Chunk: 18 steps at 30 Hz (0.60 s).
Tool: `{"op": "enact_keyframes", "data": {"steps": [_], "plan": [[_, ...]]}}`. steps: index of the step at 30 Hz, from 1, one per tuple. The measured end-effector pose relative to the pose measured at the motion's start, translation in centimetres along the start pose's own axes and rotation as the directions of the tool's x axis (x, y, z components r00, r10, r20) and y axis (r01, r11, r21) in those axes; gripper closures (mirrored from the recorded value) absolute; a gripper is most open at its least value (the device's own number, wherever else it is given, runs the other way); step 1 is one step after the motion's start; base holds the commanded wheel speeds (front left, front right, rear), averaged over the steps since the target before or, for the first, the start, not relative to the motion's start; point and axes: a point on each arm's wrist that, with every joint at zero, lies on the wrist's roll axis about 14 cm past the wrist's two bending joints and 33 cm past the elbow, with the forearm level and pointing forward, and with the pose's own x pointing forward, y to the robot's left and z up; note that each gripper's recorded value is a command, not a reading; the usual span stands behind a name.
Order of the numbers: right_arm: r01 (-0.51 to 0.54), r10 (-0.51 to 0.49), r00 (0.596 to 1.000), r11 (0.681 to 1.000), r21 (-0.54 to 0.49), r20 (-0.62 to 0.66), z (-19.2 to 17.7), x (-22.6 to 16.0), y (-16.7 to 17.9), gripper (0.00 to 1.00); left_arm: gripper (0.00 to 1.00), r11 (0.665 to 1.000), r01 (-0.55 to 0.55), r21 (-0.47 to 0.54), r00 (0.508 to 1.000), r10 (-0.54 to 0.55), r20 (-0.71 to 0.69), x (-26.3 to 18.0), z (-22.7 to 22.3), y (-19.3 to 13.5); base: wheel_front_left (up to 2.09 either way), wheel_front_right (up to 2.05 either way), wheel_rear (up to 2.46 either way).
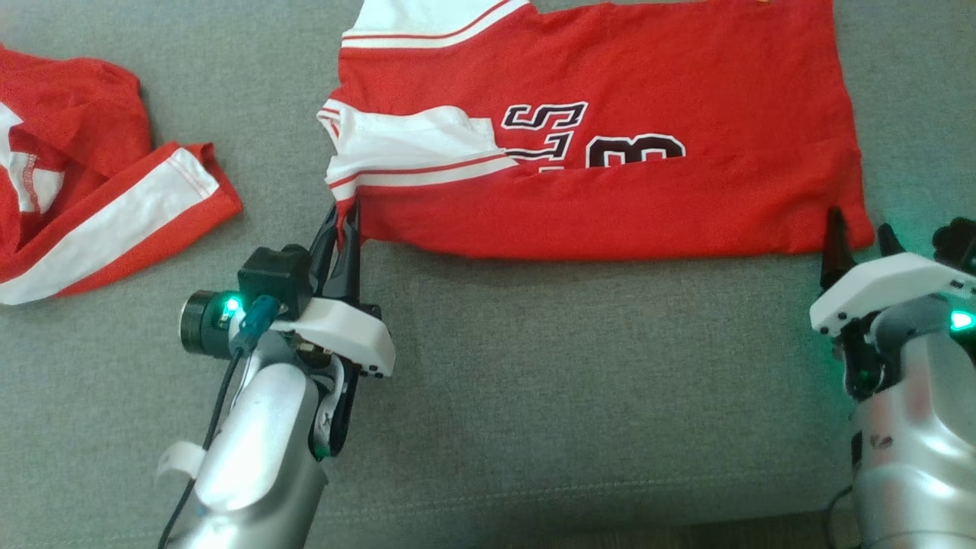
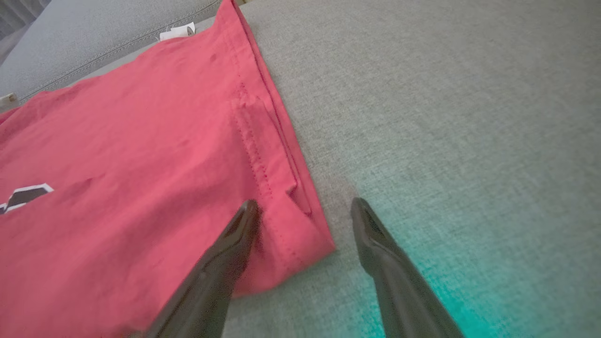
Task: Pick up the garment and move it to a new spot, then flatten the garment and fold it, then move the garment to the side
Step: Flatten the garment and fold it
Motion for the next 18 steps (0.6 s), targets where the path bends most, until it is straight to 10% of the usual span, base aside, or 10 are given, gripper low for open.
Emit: {"op": "enact_keyframes", "data": {"steps": [2, 3, 4, 18], "plan": [[0.0, 0.0, 1.0, 1.0, -0.004, -0.005, 0.0, 0.2, 0.1, 0.0, 1.0, 1.0, 0.0, 0.0, 1.0, 0.0, -0.001, 0.0, -0.1, 0.0, 0.0, 0.0, 0.0], [0.0, 0.0, 1.0, 1.0, -0.005, -0.009, 0.0, 0.4, 0.1, 0.29, 1.0, 1.0, -0.001, -0.001, 1.0, 0.001, -0.002, 0.1, -0.1, 0.1, 0.0, 0.0, 0.0], [-0.002, 0.002, 1.0, 1.0, -0.002, -0.013, 0.1, 0.6, 0.3, 1.0, 1.0, 1.0, -0.001, -0.001, 1.0, 0.001, -0.004, 0.1, -0.2, 0.1, 0.0, 0.0, 0.0], [-0.016, 0.013, 0.999, 0.998, 0.055, 0.041, 1.4, -1.1, 0.2, 1.0, 1.0, 0.998, -0.011, 0.065, 1.0, 0.013, -0.028, -1.3, -0.5, 1.4, 0.0, 0.0, 0.0]]}}
